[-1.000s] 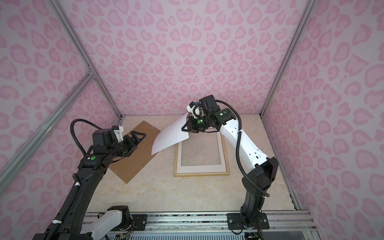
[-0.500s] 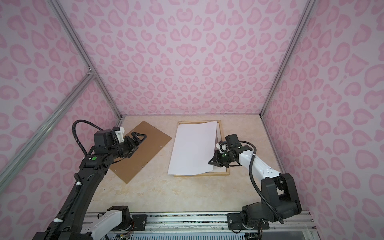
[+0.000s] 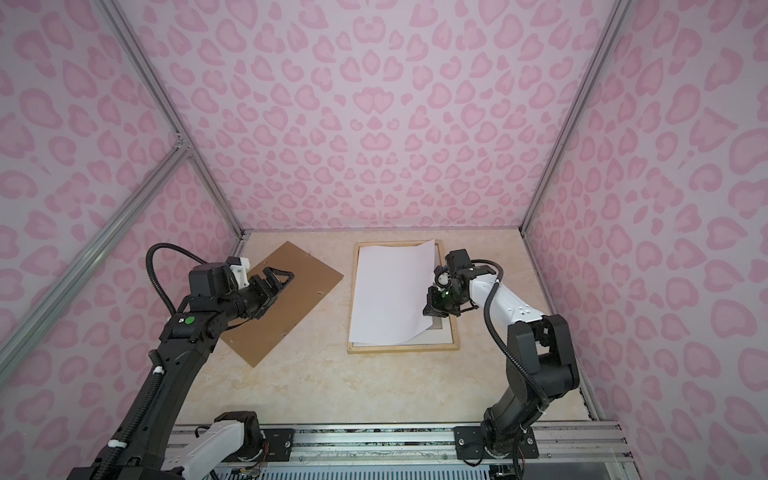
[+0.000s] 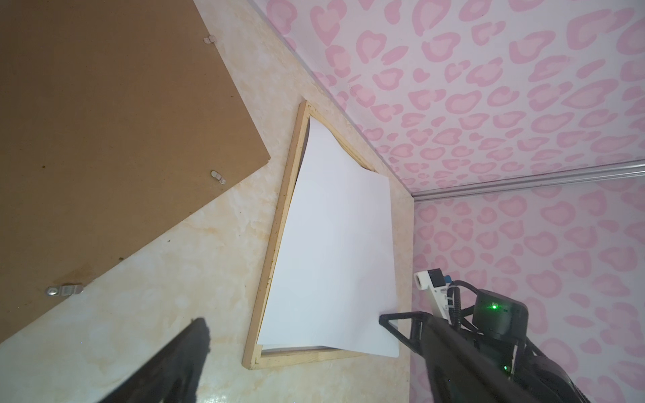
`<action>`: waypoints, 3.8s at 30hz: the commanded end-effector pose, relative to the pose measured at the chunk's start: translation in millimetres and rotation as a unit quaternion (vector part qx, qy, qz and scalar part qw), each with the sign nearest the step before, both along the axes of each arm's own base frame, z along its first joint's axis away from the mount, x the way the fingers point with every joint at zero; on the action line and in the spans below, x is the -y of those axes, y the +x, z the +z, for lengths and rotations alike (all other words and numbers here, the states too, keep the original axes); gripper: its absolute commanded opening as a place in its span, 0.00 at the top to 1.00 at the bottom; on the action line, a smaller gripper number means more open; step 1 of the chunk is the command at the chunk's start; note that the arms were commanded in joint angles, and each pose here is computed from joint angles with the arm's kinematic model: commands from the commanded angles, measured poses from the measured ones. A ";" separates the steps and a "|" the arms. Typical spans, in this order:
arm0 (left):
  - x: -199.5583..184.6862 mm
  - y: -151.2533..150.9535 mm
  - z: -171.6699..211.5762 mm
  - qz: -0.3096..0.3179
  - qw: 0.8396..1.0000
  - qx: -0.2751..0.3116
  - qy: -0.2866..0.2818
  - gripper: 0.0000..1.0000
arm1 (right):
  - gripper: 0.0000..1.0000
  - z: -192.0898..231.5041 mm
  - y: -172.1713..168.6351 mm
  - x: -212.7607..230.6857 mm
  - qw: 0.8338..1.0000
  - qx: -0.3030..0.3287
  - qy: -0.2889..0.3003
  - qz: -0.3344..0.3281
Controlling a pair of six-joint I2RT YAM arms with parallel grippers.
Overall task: Put the photo into the frame
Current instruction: 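Lay the white photo flat inside the frame with the right gripper, then open the right gripper and release the photo's corner inside the frame, then move both grippers to the brown cardboard backing's edges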
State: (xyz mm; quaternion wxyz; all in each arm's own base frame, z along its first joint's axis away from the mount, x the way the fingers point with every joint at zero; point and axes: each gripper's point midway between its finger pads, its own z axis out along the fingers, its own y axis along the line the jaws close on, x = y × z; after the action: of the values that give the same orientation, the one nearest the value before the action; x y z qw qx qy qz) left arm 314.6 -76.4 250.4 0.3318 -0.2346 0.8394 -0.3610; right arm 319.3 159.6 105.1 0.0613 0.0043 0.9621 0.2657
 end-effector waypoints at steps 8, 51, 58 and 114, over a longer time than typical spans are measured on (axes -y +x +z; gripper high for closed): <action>2.7 3.1 3.1 -0.013 1.000 0.017 0.002 0.02 | 1.00 7.8 -23.2 20.2 0.987 0.000 -0.155 0.047; 3.3 2.2 -4.1 -0.015 1.000 0.006 0.001 0.02 | 0.46 -20.9 1.3 31.0 0.991 -0.003 -0.133 -0.013; -1.5 -1.1 -13.8 -0.009 1.000 -0.006 0.009 0.02 | 0.27 -0.3 17.3 41.6 0.986 0.036 -0.158 -0.036; -91.2 19.3 -206.2 0.092 0.946 -0.292 0.104 0.01 | 0.02 -9.6 2.9 -124.6 0.985 0.140 -0.088 0.047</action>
State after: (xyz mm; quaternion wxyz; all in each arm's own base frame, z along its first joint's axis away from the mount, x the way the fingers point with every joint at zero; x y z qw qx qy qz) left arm 338.2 15.3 57.6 0.1430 -0.3751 0.9009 -0.1652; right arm 326.0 265.0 98.9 0.1890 -0.0688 0.9641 0.1733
